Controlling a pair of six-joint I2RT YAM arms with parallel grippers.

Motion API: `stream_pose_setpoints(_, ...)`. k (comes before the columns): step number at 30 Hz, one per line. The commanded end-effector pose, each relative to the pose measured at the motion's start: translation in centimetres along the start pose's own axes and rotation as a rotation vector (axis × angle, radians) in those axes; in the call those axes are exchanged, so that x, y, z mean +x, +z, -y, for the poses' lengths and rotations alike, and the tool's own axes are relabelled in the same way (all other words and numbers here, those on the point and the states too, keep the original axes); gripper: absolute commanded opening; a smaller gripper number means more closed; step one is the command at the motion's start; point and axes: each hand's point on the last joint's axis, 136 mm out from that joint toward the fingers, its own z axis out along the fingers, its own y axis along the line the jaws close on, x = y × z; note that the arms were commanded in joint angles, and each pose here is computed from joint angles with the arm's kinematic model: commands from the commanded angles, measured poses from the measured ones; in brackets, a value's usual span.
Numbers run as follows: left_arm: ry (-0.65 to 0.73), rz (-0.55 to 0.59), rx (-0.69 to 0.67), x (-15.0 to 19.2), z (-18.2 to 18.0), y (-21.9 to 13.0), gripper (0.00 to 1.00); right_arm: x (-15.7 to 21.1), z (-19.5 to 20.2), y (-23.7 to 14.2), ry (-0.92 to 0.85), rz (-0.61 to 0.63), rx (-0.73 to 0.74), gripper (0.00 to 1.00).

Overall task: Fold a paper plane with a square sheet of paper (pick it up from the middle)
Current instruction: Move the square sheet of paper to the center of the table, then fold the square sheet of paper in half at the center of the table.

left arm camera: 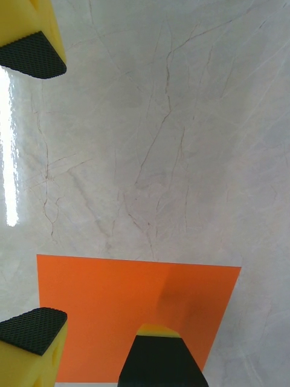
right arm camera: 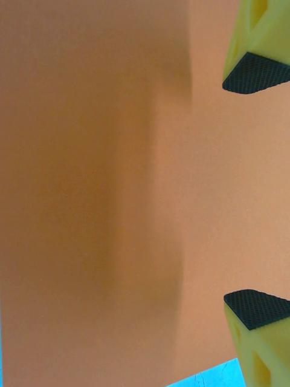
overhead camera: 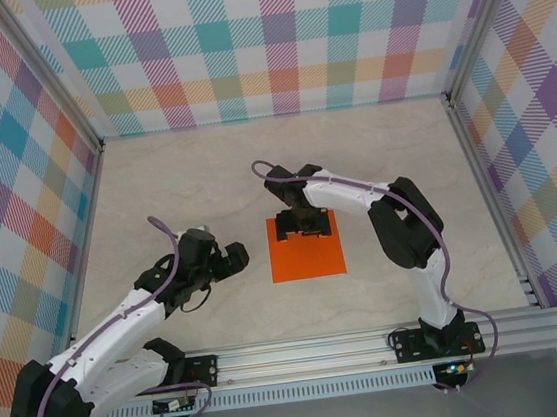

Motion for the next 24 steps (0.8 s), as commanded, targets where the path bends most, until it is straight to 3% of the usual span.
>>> stream_pose_setpoints(1,-0.003,0.001,0.018,-0.4,0.3,0.1,1.0,0.5,-0.2,0.3,0.007,-0.031,0.033,0.88)
stream_pose_setpoints(11,0.011,-0.014,0.055,-0.4,1.1,0.2,1.0,0.0,0.4,-1.2,-0.002,0.032,0.042,0.94)
stream_pose_setpoints(24,0.013,-0.035,0.062,-0.2,1.4,0.5,1.0,2.5,1.3,4.7,0.021,-0.118,0.116,1.0)
